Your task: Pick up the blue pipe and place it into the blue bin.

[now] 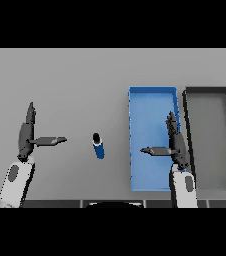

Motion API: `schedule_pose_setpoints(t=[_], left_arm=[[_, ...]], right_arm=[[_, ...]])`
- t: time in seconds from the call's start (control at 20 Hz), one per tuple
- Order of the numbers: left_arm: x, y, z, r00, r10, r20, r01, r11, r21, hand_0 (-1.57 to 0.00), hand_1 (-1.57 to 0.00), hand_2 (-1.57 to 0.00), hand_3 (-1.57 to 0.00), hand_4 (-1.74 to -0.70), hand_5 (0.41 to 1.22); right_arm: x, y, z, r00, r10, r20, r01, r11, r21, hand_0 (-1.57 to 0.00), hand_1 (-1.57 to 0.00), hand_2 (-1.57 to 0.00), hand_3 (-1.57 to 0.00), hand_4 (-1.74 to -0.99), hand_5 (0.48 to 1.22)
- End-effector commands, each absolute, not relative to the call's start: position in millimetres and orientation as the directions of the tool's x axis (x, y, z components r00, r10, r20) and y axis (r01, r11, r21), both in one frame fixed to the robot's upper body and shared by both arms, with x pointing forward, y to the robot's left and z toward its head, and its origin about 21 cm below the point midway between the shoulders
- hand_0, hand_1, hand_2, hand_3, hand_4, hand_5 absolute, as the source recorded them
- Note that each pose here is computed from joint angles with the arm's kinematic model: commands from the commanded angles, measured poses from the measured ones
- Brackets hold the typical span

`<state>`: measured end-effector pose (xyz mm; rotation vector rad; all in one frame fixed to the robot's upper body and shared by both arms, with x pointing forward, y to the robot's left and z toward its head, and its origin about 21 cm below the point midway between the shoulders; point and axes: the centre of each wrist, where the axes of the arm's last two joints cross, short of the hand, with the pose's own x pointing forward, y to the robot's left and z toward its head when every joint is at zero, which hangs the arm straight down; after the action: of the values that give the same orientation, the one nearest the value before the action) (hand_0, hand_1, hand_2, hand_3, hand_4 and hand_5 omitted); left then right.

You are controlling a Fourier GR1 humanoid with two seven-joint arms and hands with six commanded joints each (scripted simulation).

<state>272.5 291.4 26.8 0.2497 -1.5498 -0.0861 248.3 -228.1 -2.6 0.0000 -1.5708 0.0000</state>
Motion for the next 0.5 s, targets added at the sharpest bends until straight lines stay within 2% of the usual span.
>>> schedule_pose_setpoints(t=[0.0, 0.25, 0.3, 0.35, 0.45], left_arm=[[273, 291, 27, 0.020, -0.211, 0.977, -0.102, 0.972, 0.212, 0.00, 0.00, 0.00, 0.00, -0.97, 0.593], [276, 285, 26, 0.014, -0.213, 0.977, -0.100, 0.972, 0.213, 0.00, 0.00, 0.00, 0.00, -0.97, 0.593], [269, 299, 23, -0.015, -0.285, 0.958, 0.009, 0.958, 0.286, 0.00, 0.00, 0.00, 0.00, -0.97, 0.593], [266, 313, 26, -0.032, -0.330, 0.943, 0.071, 0.941, 0.332, 0.00, 0.00, 0.00, 0.00, -0.96, 0.592], [263, 322, 20, -0.041, -0.361, 0.931, 0.147, 0.920, 0.363, 0.00, 0.00, 0.00, 0.00, -0.96, 0.590]], right_arm=[[249, -228.7, -2, 0.001, 0.000, 1.000, 0.001, 1.000, 0.000, 0.00, 0.00, 0.00, 0.00, -1.205, 0.629], [253, -234.3, -3, 0.003, 0.000, 1.000, 0.000, 1.000, 0.000, 0.00, 0.00, 0.00, 0.00, -1.205, 0.629], [244, -246.2, 1, -0.083, 0.136, 0.987, -0.027, 0.990, -0.139, 0.00, 0.00, 0.00, 0.00, -1.205, 0.629], [238, -250.5, 5, -0.136, 0.213, 0.967, -0.040, 0.975, -0.221, 0.00, 0.00, 0.00, 0.00, -1.201, 0.628], [231, -255.6, 11, -0.149, 0.280, 0.948, -0.063, 0.954, -0.292, 0.00, 0.00, 0.00, 0.00, -1.197, 0.626]])
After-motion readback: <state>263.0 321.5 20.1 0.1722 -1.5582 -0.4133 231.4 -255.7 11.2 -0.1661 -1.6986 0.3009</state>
